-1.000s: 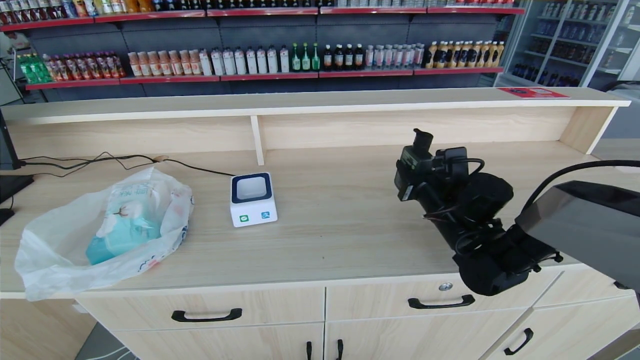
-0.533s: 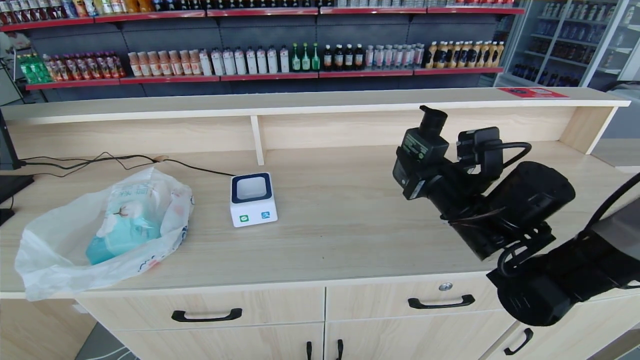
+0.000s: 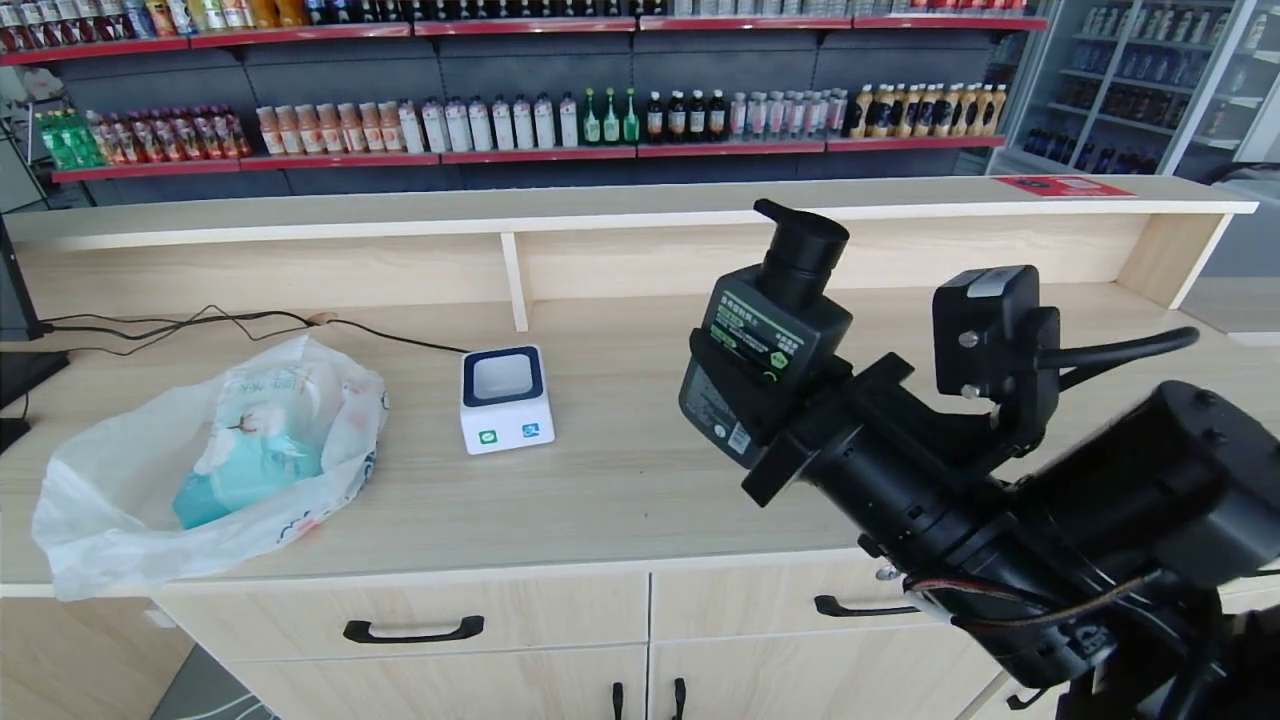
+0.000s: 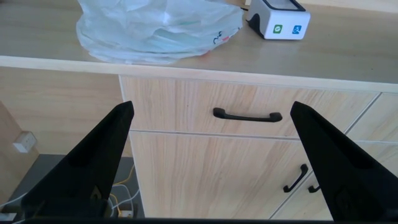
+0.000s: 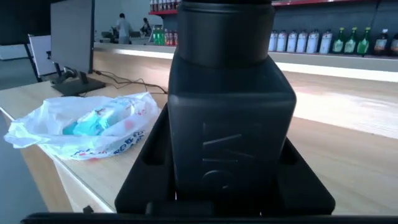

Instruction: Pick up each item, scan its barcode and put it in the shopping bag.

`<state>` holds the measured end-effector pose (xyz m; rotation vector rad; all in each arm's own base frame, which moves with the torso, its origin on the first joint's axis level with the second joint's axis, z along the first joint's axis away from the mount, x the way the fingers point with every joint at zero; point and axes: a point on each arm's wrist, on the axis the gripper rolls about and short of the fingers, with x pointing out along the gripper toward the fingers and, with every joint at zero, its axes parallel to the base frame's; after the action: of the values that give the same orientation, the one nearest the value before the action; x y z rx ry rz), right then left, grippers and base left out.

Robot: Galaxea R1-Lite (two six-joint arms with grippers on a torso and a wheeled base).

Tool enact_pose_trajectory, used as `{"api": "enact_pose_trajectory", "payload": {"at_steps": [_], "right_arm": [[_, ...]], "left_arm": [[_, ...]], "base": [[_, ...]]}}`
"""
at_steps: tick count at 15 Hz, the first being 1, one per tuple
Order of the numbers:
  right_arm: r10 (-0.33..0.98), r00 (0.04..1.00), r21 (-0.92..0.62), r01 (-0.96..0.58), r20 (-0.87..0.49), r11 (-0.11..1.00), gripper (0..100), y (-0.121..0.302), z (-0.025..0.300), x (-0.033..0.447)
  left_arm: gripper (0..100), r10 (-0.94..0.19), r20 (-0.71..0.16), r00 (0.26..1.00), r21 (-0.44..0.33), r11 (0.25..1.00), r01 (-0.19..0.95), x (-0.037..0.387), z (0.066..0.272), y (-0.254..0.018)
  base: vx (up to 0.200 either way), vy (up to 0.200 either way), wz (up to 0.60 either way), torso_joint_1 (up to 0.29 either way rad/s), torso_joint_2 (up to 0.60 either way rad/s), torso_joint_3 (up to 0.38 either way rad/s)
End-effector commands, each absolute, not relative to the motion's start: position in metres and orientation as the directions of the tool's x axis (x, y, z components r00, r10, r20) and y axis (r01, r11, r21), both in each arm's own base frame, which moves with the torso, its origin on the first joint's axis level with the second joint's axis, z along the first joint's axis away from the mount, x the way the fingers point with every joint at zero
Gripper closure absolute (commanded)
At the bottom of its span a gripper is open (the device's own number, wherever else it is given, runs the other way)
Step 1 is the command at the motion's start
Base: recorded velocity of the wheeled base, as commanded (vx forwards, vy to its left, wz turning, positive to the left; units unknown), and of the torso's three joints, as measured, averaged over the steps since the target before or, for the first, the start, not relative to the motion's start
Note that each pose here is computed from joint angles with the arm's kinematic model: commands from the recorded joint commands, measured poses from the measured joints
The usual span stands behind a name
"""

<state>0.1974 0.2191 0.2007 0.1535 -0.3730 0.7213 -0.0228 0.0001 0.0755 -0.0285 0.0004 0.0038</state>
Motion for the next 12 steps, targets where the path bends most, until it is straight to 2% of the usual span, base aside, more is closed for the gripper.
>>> {"api": "enact_pose_trajectory", "payload": {"at_steps": [1,7,12], "right_arm": [[0.633,0.646,0.064,-0.720,0.426,0.691,100,0.219,0.215,0.179],[0.637,0.618,0.377,-0.786,0.461,0.490,100,0.212,0.226,0.164],[0.628,0.607,0.518,-0.779,0.486,0.353,100,0.206,0.234,0.159]], "left_arm": [[0,0.003,0.000,1.000,-0.029,1.000,-0.003,-0.023,0.075,0.000],[0,0.003,0.000,1.000,-0.029,1.000,-0.003,-0.023,0.075,0.000],[0,0.003,0.000,1.000,-0.029,1.000,-0.003,-0.023,0.075,0.000]], "base": [[0.000,0.000,0.00,0.000,0.00,0.000],[0.000,0.000,0.00,0.000,0.00,0.000],[0.000,0.000,0.00,0.000,0.00,0.000]]}}
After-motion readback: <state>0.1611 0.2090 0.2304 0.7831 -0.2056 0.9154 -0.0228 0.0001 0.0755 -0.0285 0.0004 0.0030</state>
